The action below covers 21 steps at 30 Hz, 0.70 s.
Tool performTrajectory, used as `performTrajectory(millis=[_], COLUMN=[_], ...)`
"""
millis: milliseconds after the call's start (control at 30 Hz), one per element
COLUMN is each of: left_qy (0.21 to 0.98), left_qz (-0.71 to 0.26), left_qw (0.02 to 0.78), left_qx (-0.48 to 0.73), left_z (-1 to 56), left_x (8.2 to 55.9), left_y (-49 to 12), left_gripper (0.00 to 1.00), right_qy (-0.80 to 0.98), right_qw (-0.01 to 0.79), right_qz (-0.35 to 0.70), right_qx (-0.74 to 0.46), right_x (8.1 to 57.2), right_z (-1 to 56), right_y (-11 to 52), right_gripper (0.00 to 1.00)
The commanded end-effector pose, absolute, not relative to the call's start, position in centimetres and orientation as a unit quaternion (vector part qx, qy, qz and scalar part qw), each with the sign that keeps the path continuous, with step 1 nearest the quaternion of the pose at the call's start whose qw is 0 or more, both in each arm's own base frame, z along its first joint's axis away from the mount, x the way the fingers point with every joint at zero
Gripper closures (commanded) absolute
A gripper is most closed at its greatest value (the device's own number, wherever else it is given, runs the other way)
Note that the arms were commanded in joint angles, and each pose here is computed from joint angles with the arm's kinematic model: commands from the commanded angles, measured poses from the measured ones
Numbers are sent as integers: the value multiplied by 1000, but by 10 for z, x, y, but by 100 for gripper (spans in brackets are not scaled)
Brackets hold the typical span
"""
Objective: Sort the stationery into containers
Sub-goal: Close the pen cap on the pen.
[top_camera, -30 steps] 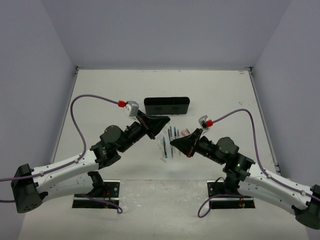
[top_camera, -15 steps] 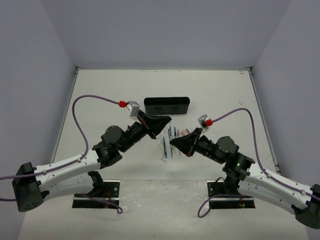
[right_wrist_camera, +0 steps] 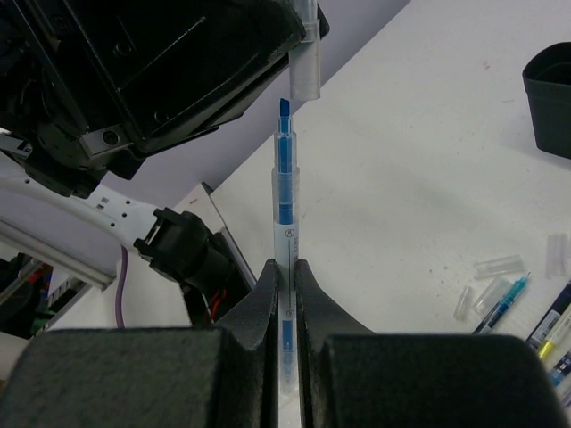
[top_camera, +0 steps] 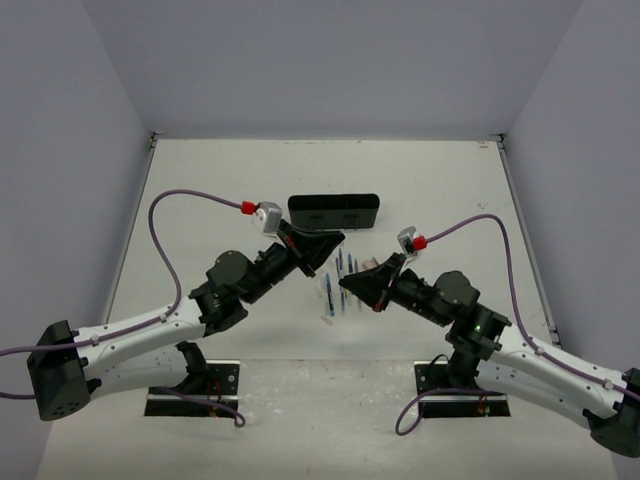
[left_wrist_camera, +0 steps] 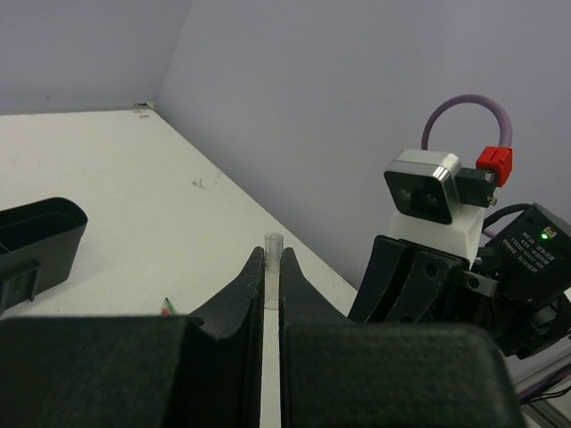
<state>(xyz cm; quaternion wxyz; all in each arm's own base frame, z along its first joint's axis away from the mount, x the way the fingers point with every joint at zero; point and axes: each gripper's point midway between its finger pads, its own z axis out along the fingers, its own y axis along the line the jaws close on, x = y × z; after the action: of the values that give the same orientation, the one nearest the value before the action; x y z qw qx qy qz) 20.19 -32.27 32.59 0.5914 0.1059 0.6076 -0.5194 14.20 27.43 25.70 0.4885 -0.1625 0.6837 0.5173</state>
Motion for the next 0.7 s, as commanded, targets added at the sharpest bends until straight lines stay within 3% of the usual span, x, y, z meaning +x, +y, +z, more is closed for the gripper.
performTrajectory(millis=[0, 667], left_qy=[596, 587], left_qz=[-527, -530], left_qw=[599, 606], left_qx=[90, 81], left_z=[331, 340], left_x=[204, 205], left_y=[-321, -318], left_gripper=[100, 100], right_qy=[661, 682], right_qw=[513, 496], right_qz=[525, 511], right_qx=[-157, -169], right_x=[145, 144], right_z=[285, 267], right_y=[274, 276], right_gripper=[100, 100])
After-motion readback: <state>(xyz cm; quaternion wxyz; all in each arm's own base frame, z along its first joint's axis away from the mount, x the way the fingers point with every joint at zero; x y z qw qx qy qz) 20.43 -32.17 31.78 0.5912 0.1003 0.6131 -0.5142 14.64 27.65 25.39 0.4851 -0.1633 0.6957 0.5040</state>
